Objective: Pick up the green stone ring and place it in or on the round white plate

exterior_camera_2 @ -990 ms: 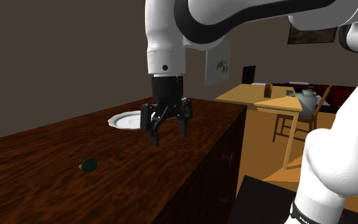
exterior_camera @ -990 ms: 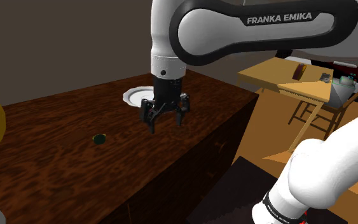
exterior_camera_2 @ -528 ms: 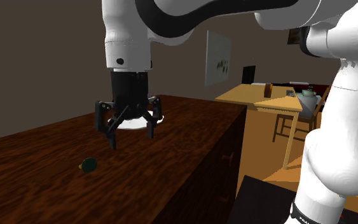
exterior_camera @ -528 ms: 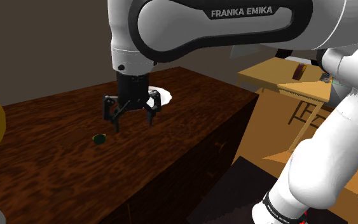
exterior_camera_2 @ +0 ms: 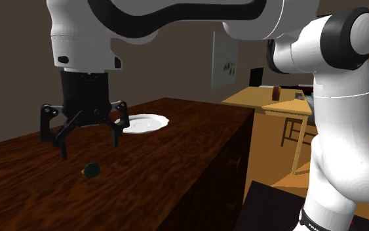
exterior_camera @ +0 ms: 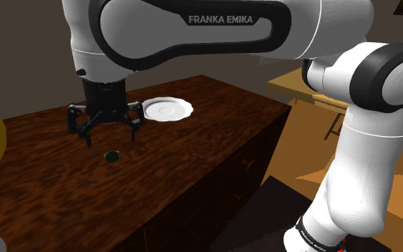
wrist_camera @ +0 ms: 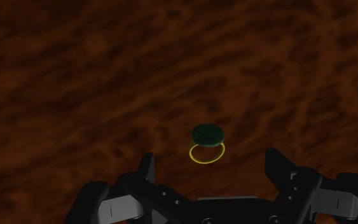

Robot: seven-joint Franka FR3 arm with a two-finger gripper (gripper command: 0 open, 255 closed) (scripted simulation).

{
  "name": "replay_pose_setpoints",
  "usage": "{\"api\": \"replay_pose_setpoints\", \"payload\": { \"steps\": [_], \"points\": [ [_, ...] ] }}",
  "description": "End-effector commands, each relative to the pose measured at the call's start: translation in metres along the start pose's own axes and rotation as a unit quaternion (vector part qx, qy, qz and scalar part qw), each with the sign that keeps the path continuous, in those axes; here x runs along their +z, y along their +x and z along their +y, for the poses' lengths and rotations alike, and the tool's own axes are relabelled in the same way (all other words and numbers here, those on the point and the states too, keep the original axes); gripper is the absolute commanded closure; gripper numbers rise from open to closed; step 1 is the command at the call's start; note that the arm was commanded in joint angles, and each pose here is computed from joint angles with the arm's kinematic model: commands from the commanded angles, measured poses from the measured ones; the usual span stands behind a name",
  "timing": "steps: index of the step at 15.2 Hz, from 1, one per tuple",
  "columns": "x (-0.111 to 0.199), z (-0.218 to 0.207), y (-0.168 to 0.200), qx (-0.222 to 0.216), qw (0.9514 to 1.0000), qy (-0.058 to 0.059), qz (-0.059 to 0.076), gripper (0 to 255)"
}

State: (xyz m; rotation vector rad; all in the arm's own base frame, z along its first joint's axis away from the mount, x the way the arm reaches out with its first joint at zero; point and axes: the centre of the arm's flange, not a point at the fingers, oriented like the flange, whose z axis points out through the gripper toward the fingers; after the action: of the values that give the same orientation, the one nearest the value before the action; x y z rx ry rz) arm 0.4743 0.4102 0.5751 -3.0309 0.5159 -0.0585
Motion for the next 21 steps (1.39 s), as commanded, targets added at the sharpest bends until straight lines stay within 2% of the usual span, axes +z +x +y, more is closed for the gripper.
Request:
{"api": "replay_pose_setpoints", "payload": {
  "steps": [1, 6, 14, 15, 21],
  "points": [
    [0.007, -0.004, 0.001, 0.002, 1.0, 0.001, 0.002, 0],
    [0.037, -0.004, 0.001, 0.002, 1.0, 0.001, 0.002, 0],
    [0.037, -0.004, 0.001, 0.002, 1.0, 0.001, 0.002, 0],
    [0.037, -0.004, 0.001, 0.002, 1.0, 0.001, 0.002, 255],
    [0.037, -0.004, 0.001, 0.002, 1.0, 0.001, 0.002, 255]
  ]
}}
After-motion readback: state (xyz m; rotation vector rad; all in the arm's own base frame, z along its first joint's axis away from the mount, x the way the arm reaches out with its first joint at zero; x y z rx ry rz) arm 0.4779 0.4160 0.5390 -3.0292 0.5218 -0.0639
